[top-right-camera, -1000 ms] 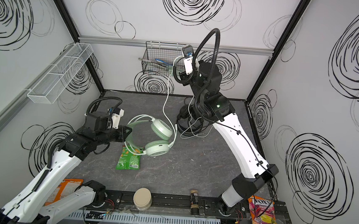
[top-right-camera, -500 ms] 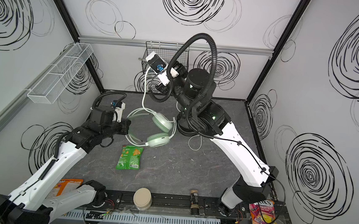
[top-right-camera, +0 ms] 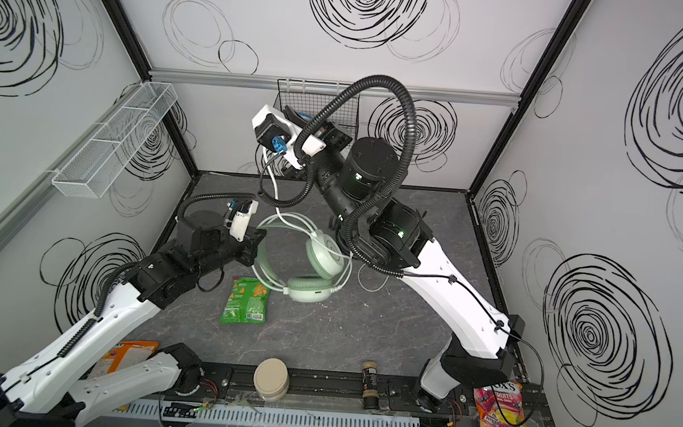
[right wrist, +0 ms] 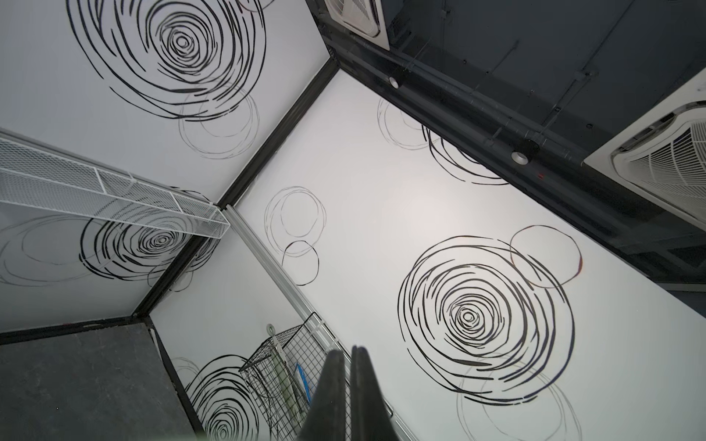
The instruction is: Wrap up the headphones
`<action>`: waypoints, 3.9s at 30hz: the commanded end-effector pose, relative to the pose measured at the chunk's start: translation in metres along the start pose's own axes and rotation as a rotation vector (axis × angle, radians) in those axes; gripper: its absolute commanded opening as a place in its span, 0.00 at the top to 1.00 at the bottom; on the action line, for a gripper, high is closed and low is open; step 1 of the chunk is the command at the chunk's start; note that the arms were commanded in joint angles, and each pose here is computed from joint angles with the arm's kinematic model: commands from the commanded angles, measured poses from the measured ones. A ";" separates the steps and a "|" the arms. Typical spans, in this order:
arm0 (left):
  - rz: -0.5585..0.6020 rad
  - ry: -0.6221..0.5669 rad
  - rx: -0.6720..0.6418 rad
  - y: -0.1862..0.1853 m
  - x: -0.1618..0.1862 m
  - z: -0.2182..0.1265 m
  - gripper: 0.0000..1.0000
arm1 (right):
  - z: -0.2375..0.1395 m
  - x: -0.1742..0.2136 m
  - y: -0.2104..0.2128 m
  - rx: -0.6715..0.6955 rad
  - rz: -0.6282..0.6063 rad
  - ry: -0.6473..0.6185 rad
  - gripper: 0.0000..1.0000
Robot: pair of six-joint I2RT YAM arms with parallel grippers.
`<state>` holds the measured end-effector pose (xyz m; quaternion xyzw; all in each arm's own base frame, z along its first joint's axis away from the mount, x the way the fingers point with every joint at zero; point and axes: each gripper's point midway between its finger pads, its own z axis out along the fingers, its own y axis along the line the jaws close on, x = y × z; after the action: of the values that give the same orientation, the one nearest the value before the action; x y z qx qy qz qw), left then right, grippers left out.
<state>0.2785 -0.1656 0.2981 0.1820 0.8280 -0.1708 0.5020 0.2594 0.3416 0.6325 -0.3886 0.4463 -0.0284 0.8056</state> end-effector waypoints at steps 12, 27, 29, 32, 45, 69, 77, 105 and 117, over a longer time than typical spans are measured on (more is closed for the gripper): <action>0.052 -0.228 0.594 -0.146 -0.064 -0.064 1.00 | 0.000 0.006 -0.003 0.031 -0.032 0.017 1.00; -0.056 -0.467 0.838 -0.156 -0.141 -0.144 1.00 | 0.014 0.065 -0.019 0.083 0.106 0.156 1.00; -0.074 -0.501 0.847 -0.148 -0.149 -0.153 1.00 | 0.015 0.074 -0.025 0.085 0.138 0.173 1.00; -0.104 -0.549 0.849 -0.136 -0.161 -0.166 1.00 | 0.014 0.082 -0.020 0.066 0.138 0.195 1.00; -0.279 -0.808 0.725 -0.075 -0.209 -0.197 1.00 | 0.008 0.102 0.013 -0.043 0.239 0.251 1.00; -0.685 -0.915 0.184 0.039 -0.229 -0.180 1.00 | -0.026 0.156 0.073 -0.187 0.484 0.248 1.00; -0.753 -0.837 -0.122 0.085 -0.204 -0.154 1.00 | -0.042 0.171 0.097 -0.227 0.495 0.284 1.00; -0.718 -0.698 -0.604 0.159 -0.178 -0.108 1.00 | -0.079 0.178 0.135 -0.263 0.438 0.343 1.00; -0.869 -0.632 -0.454 0.153 -0.162 -0.060 1.00 | -0.069 0.187 0.153 -0.232 0.359 0.346 1.00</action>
<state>0.3613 -0.0905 0.3988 -0.2130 0.7807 -0.2328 0.5393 0.2768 0.3398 0.3736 -0.3878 0.6461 0.1143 0.6473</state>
